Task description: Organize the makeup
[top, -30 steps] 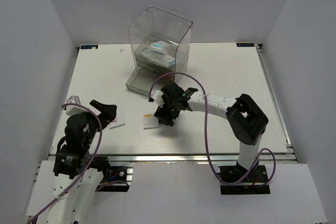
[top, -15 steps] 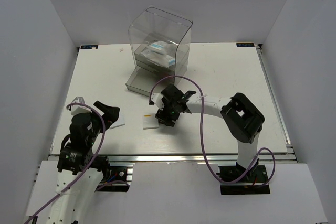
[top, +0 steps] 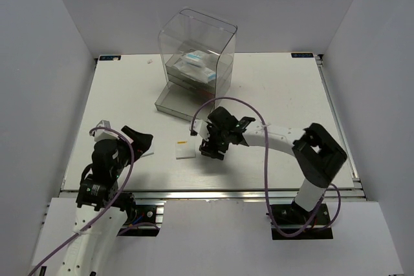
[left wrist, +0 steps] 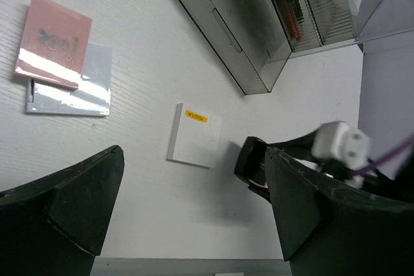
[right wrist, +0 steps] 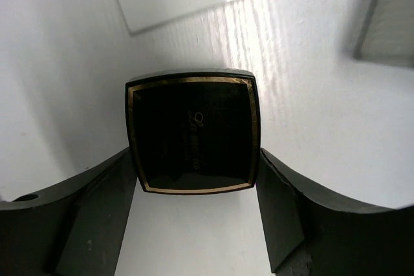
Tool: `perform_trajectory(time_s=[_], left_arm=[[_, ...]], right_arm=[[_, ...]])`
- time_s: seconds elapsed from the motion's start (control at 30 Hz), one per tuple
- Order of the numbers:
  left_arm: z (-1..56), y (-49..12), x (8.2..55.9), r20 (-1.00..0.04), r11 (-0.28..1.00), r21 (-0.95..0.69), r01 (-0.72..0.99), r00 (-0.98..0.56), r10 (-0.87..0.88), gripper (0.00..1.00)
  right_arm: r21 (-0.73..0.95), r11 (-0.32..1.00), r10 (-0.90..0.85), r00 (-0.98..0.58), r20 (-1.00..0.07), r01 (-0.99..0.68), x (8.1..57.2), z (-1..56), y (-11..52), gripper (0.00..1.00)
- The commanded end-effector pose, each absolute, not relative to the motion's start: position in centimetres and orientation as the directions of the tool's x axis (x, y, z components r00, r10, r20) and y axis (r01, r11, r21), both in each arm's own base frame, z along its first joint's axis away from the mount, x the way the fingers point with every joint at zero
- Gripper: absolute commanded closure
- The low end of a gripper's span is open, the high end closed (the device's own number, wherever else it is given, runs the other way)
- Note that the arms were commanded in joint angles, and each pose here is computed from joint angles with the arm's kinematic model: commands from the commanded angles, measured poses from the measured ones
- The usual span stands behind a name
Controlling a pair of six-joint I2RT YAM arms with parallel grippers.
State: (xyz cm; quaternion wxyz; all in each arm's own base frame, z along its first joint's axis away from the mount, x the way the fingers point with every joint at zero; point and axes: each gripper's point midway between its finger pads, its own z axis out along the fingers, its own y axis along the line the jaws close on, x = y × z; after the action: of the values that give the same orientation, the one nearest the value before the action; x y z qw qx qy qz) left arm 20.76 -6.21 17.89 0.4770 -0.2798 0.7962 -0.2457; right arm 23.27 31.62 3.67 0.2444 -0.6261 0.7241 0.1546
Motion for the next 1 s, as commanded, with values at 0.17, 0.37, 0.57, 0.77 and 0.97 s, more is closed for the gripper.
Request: perform_trajectory(time_s=[0.17,0.37,0.57,0.77,0.97], left_arm=[[17.2,-7.8,21.6,-0.578,0.691,-0.703,-0.17,-0.429,-0.694,0.02],[16.5,-8.3,21.8,-0.56,0.683,-0.709,-0.172,-0.451,-0.695,0.02],[16.4,-8.6,21.6,-0.539,0.665,-0.727,-0.173,-0.456,-0.708,0.02],[16.1,-8.5,21.1,-0.53,0.659,-0.729,-0.183,-0.458,-0.714,0.02],[15.9,-8.6,21.0,-0.518,0.648,-0.739,-0.184,-0.46,-0.721,0.02]], right_arm=[[-0.242,0.194,-0.584,0.086,-0.807,-0.951,26.0,18.2,37.1,1.0],[-0.289,0.41,-0.554,0.015,-0.832,-0.865,32.4,20.4,40.2,1.0],[-0.36,0.532,-0.584,-0.024,-0.811,-0.767,37.8,19.2,42.1,1.0],[-0.437,0.556,-0.644,-0.034,-0.764,-0.708,40.2,16.5,41.9,0.89],[-0.456,0.56,-0.671,-0.055,-0.74,-0.692,40.6,14.6,41.2,0.67]])
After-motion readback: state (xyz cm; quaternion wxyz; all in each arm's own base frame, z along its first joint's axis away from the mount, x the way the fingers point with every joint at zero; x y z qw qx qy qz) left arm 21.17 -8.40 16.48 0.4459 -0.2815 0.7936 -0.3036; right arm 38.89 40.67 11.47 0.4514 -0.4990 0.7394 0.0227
